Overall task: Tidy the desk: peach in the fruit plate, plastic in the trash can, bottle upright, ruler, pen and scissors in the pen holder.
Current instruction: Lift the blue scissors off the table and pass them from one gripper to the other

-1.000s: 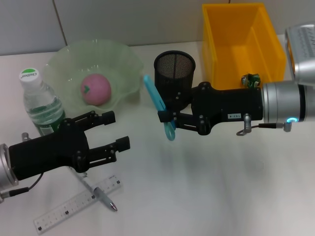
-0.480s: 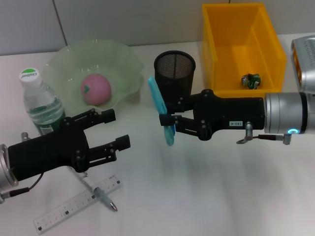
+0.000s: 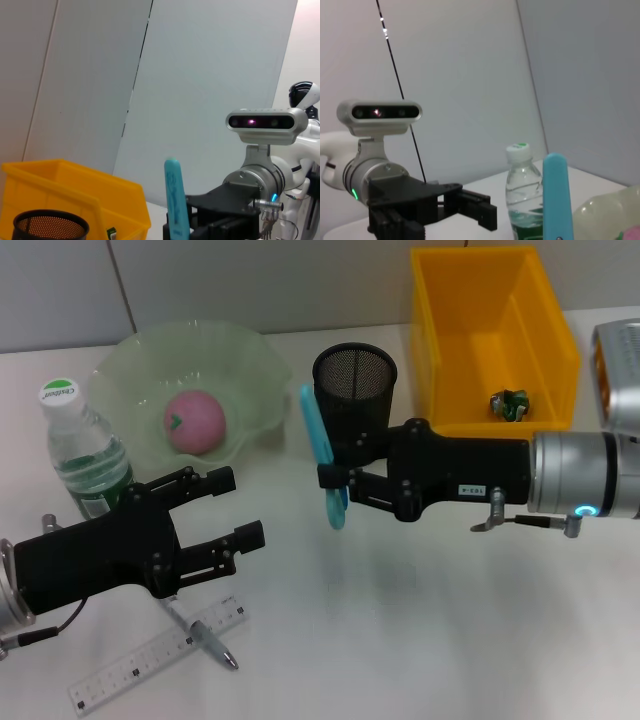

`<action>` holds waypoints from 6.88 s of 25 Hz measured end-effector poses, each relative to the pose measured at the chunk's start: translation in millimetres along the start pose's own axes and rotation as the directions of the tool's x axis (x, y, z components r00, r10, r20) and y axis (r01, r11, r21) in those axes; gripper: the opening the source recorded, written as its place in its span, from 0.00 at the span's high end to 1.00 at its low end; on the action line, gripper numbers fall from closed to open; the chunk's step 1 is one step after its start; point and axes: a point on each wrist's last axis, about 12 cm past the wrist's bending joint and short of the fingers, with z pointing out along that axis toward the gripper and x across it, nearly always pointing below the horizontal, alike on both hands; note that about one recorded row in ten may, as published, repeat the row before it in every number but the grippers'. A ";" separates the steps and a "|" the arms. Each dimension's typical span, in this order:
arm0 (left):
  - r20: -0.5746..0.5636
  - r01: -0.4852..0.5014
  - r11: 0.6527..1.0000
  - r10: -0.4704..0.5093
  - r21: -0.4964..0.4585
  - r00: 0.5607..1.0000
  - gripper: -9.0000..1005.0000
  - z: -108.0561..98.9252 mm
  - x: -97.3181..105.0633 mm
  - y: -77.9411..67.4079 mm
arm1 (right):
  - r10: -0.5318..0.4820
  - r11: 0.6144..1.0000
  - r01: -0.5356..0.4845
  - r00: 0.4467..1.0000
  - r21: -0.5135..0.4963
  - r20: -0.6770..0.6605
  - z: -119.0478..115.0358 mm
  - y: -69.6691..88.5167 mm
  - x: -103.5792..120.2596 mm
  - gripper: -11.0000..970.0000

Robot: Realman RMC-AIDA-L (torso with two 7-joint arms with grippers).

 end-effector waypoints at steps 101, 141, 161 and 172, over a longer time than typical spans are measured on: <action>0.238 -0.126 0.935 0.212 -0.332 0.948 0.31 50.3 30.4 -8.3 | -0.254 0.909 0.172 0.951 0.379 0.178 80.9 67.6 59.5 0.75; 0.215 -0.106 0.921 0.197 -0.374 0.956 0.80 49.0 33.0 -2.7 | -0.265 0.905 0.182 0.948 0.385 0.176 82.5 64.2 56.5 0.75; 0.244 -0.064 0.929 0.162 -0.365 0.956 0.89 49.1 29.8 -0.7 | -0.268 0.903 0.183 0.948 0.389 0.174 84.8 61.3 53.6 0.74; 0.257 -0.059 0.925 0.165 -0.376 0.952 0.89 48.6 28.1 0.4 | -0.287 0.899 0.214 0.947 0.382 0.146 87.3 61.1 54.6 0.68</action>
